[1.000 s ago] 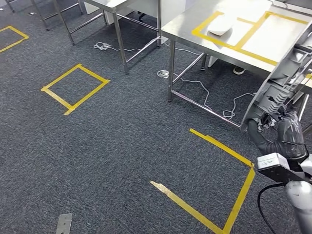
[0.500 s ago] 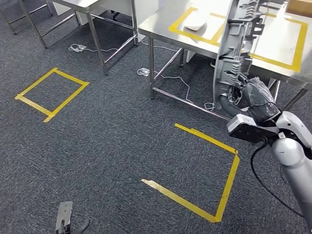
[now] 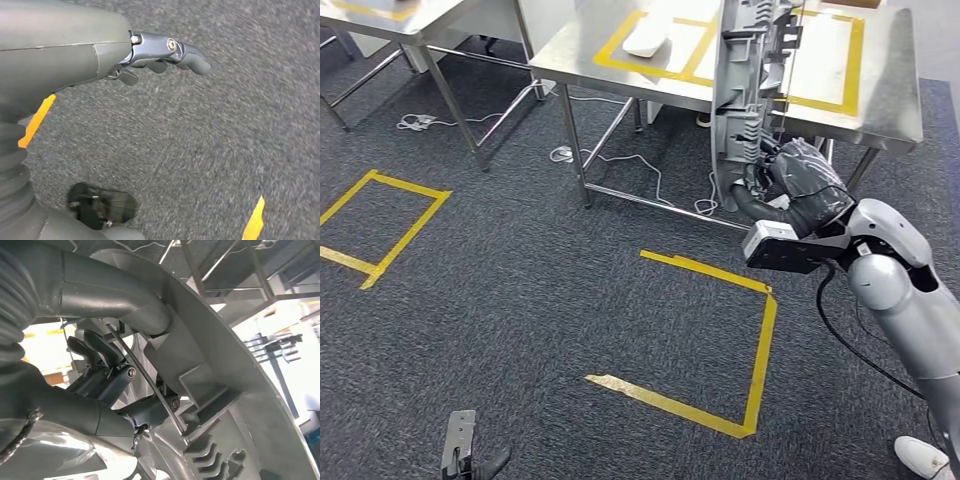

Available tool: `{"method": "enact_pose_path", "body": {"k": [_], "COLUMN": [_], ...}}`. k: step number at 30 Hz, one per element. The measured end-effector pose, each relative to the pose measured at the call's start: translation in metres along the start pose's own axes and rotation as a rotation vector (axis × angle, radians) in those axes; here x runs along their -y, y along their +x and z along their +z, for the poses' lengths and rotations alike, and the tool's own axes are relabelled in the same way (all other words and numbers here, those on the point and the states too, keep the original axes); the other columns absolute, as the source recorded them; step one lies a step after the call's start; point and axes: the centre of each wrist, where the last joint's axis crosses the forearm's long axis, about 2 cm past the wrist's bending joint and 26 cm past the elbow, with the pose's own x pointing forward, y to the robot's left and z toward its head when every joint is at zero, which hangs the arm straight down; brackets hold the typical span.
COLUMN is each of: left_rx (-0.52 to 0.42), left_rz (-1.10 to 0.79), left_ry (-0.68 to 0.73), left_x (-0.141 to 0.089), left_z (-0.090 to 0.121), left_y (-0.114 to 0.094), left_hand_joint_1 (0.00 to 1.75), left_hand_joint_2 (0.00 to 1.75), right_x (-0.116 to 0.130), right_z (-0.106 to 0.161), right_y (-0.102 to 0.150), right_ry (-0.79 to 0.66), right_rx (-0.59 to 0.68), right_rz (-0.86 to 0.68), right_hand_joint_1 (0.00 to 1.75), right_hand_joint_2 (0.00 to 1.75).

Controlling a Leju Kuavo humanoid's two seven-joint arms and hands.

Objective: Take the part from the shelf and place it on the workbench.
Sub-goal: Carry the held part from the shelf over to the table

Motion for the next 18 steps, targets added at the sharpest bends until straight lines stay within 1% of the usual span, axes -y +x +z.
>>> {"method": "enact_pose_path", "body": {"k": [4,8,13,18], "left_rx": [-0.006,-0.003,-0.008,-0.007], "left_rz": [-0.005,-0.004,-0.007,-0.005], "left_ry": [0.002,0.001,0.001,0.000], "left_x": [0.0000,0.0015,0.0008,0.0013], "left_z": [0.0012,0.0011,0.0026,0.0020], "left_y": [-0.0018,-0.0003,-0.0031,-0.0019], "left_hand_joint_1": [0.00,0.00,0.00,0.00], "left_hand_joint_2": [1.75,1.75,1.75,1.75], "right_x": [-0.0024,-0.0038,-0.0055,-0.0032], "right_z": [-0.0037,-0.0013,0.0007,0.0022], "right_y": [0.0025,0.0017,0.0010,0.0004], "right_ry": [0.009,0.001,-0.002,-0.020], "right_rx": [0.011,0.004,0.000,-0.002], "right_rz": [-0.005,-0.011,-0.010,-0.012], "right_hand_joint_1": [1.75,1.75,1.75,1.75], "right_hand_joint_2": [1.75,1.75,1.75,1.75]}}
